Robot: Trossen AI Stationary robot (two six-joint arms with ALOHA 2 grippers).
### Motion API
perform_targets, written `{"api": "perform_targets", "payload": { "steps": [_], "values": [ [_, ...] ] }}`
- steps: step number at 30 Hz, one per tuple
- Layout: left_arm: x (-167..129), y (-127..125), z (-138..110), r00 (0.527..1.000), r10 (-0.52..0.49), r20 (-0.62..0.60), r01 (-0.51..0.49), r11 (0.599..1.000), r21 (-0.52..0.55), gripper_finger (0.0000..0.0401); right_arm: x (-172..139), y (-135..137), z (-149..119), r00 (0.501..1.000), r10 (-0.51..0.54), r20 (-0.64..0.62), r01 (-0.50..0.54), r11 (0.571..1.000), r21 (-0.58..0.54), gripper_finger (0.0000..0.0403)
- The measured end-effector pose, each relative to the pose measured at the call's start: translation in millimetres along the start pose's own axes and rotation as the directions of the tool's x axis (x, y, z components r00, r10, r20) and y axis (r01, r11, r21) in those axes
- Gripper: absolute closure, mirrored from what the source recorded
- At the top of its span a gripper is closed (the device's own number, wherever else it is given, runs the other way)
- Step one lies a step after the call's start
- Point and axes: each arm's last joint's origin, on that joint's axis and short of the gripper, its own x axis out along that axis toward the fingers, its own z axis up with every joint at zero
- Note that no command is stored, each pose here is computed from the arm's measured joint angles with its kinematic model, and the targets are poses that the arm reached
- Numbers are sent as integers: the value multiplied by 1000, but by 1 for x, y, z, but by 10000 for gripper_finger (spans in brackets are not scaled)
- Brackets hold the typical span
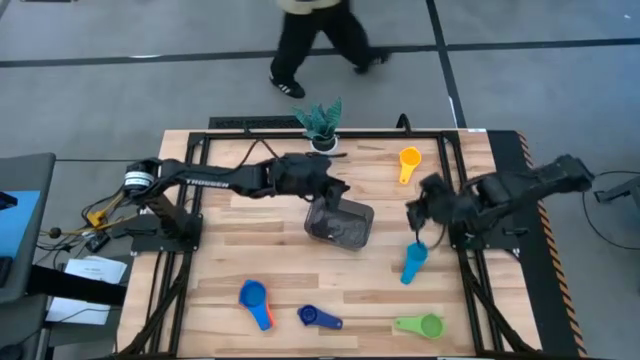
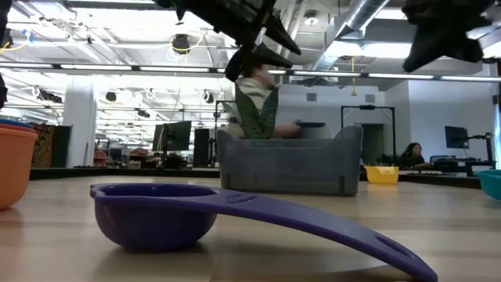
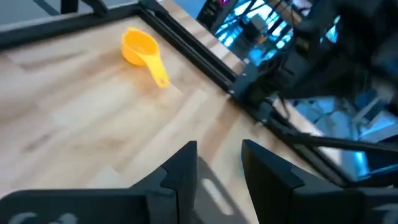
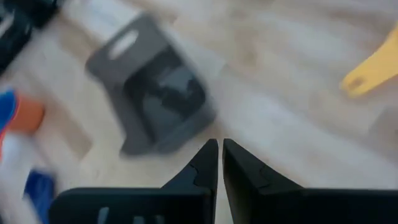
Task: Nest measuring cups in basket
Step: Stack the yellow measuring cup on top of the blue measuring cup
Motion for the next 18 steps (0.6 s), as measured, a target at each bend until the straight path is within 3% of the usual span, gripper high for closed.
{"api": "perform_targets", "payload": {
  "steps": [5, 12, 15, 18],
  "values": [
    [3, 36, 26, 1000, 7, 5, -7, 997, 82, 288, 7, -20, 32, 991, -83, 103, 74, 993, 92, 339],
    [8, 86, 61, 994, -109, 7, 107, 984, 146, 288, 25, -40, 65, 965, -209, 160, 161, 950, 267, 276],
    [26, 89, 72, 979, -200, -37, 204, 963, 174, 288, 31, -48, 73, 960, -243, 139, 182, 920, 346, 243],
    [50, 87, 79, 972, -222, -80, 235, 944, 231, 288, 37, -53, 77, 960, -257, 109, 195, 896, 399, 215]
  ]
}}
